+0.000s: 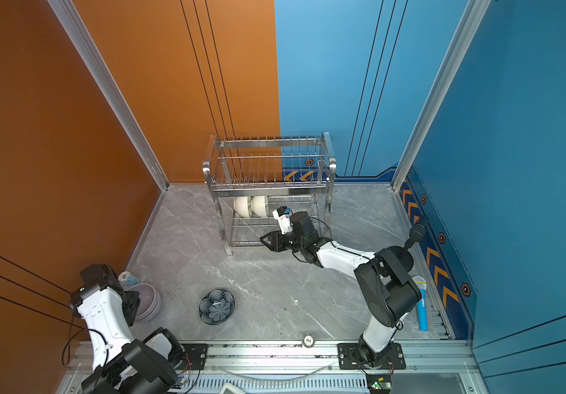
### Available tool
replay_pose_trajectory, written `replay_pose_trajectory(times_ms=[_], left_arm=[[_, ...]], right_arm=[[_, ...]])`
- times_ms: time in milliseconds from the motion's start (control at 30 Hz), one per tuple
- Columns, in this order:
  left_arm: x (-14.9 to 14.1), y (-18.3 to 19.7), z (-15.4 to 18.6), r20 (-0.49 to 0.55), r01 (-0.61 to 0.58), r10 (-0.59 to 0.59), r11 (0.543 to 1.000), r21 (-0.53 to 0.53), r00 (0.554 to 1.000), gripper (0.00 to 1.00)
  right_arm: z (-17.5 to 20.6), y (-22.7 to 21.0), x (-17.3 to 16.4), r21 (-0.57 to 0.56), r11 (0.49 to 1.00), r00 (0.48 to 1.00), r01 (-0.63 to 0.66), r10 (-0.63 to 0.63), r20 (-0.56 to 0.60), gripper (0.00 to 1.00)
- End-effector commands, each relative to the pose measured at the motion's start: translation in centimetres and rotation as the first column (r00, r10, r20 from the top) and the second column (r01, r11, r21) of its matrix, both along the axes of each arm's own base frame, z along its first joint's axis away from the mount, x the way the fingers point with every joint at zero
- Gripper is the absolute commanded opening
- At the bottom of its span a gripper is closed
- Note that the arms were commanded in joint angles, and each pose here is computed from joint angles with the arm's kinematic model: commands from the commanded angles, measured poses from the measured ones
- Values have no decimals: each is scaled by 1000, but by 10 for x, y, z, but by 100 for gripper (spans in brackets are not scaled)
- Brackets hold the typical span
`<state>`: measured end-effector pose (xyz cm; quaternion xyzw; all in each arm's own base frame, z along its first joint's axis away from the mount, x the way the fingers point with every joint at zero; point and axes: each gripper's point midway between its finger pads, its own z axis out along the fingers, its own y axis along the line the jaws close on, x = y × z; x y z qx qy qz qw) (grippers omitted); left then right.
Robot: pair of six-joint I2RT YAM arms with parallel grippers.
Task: Load bowls into a dish rack
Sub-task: Pick up the bowl.
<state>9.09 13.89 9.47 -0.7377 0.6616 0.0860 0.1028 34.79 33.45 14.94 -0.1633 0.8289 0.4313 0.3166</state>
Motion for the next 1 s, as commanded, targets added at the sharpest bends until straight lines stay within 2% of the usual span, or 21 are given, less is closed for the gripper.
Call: replay_pose_trajectory(times_ms=[0, 467, 567, 700, 967], left_arm=[[-3, -2, -5, -10, -7, 7, 1000, -15, 1000, 32], [-1, 0, -12, -27, -6, 5, 999, -33, 1000, 30], [-1, 0, -13, -29, -3, 2, 999, -35, 1000, 23], [3, 2, -9, -13, 16, -16, 999, -29, 1000, 9], [10, 5, 18, 71, 38, -41, 998, 47, 997, 2]], right_arm=[[-7, -1, 3, 0, 1000, 1000, 9, -9, -3, 45], [-5, 1, 5, 6, 1000, 1000, 11, -11, -5, 45], [-6, 1, 5, 5, 1000, 1000, 10, -10, -6, 45], [-4, 4, 6, 11, 1000, 1000, 8, -8, -6, 45], [-4, 7, 8, 13, 1000, 1000, 5, -5, -10, 45]])
